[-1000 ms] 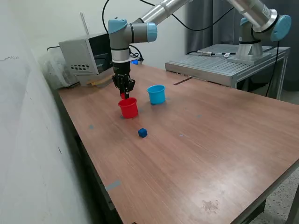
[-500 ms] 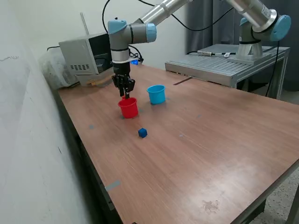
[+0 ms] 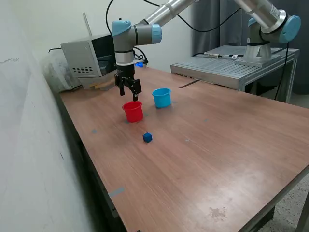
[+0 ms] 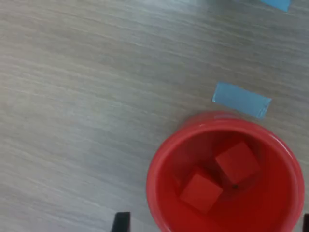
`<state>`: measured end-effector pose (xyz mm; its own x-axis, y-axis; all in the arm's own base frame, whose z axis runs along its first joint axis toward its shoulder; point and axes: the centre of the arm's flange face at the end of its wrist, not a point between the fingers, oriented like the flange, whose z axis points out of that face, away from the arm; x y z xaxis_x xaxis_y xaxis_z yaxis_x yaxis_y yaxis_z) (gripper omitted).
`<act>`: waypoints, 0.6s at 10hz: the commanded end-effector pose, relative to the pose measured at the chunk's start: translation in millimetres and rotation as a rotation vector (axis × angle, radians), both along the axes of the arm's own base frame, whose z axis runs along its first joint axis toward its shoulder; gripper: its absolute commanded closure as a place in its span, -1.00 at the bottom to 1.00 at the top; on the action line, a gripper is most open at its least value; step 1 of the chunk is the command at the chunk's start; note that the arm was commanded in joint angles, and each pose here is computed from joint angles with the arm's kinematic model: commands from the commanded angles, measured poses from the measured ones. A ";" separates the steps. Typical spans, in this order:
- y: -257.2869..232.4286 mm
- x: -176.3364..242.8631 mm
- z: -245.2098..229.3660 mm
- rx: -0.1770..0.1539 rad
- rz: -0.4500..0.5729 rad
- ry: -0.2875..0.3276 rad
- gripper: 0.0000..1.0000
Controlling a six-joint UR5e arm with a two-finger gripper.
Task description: Place red objects in the red bin, and blue objects in the blue bin.
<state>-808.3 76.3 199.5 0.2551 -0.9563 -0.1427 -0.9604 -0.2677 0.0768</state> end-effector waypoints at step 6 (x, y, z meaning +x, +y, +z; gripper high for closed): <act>-177.7 68.2 13.2 -0.023 0.204 -0.027 -1.00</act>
